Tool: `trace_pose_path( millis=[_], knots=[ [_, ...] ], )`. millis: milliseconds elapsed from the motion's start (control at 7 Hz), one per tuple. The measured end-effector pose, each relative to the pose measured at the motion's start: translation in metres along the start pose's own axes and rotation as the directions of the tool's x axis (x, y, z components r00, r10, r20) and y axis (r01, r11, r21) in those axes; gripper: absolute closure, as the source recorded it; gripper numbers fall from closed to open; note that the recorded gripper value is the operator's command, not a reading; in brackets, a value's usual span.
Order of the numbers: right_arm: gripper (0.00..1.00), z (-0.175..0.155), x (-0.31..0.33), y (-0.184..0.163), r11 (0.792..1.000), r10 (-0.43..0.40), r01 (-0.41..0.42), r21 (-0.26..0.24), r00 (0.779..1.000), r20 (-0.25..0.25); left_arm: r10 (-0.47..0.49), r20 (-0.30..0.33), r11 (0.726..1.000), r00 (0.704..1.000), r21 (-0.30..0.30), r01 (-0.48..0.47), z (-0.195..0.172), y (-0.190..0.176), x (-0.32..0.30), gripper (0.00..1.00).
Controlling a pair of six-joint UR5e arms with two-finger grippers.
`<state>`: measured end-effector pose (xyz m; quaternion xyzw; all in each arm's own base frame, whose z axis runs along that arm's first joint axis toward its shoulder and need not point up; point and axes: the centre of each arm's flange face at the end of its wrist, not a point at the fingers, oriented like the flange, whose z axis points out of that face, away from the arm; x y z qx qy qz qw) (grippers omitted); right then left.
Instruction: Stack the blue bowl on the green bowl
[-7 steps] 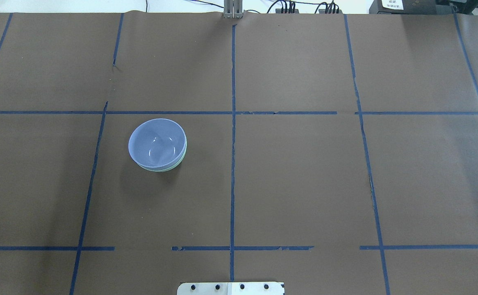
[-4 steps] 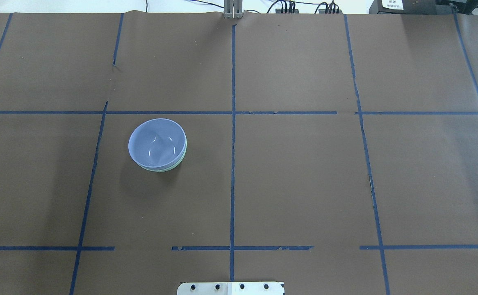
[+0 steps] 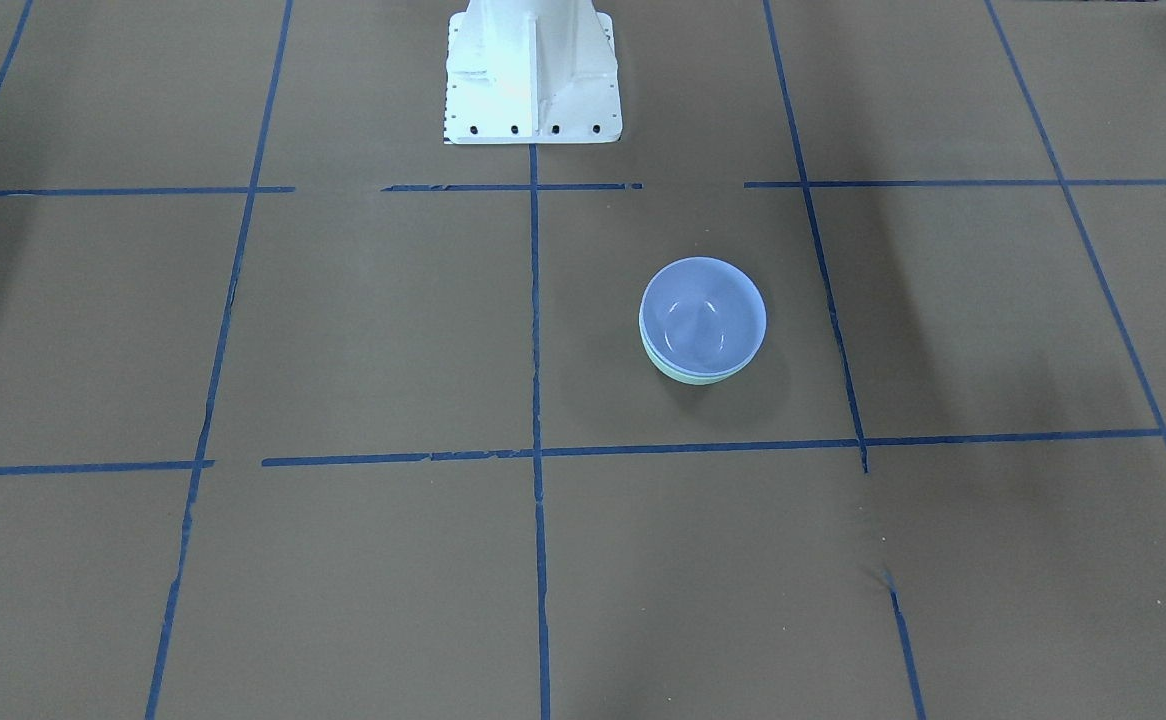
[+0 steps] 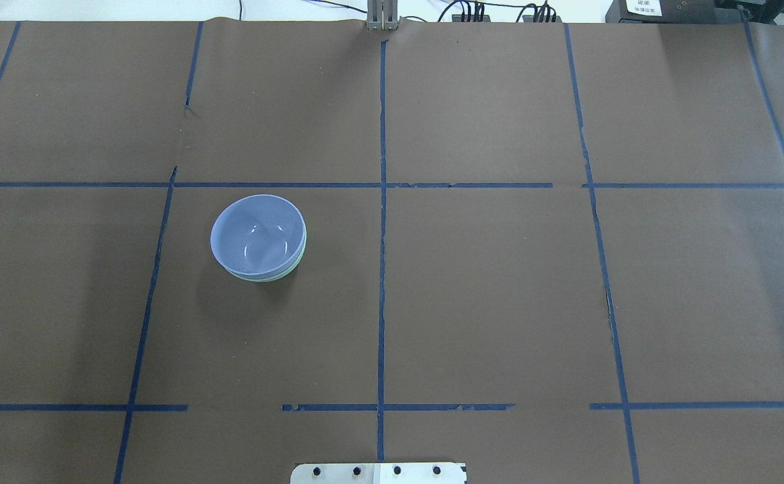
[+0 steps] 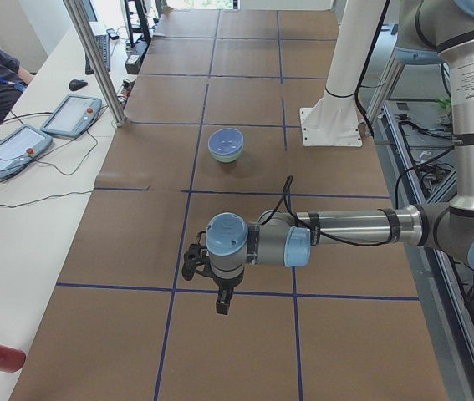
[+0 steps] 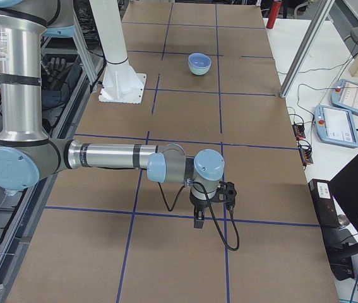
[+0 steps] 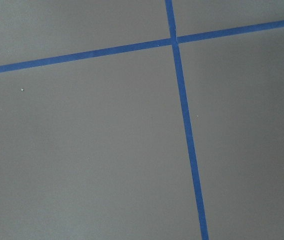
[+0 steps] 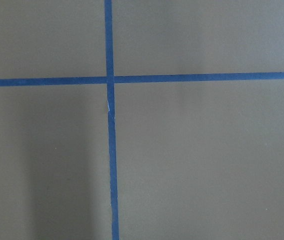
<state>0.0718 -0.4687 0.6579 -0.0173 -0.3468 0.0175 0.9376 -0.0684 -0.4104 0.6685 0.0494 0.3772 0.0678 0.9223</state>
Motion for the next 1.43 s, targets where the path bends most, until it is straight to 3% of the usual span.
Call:
trace_pose_path(
  millis=[1429],
  knots=[
    [0.00, 0.0003, -0.0004, -0.0001, 1.000, -0.001, 0.001, -0.001, 1.000, 0.000, 0.009, 0.000, 1.000, 1.000, 0.009, -0.009, -0.0040, -0.0011, 0.0034, 0.00]
  ],
)
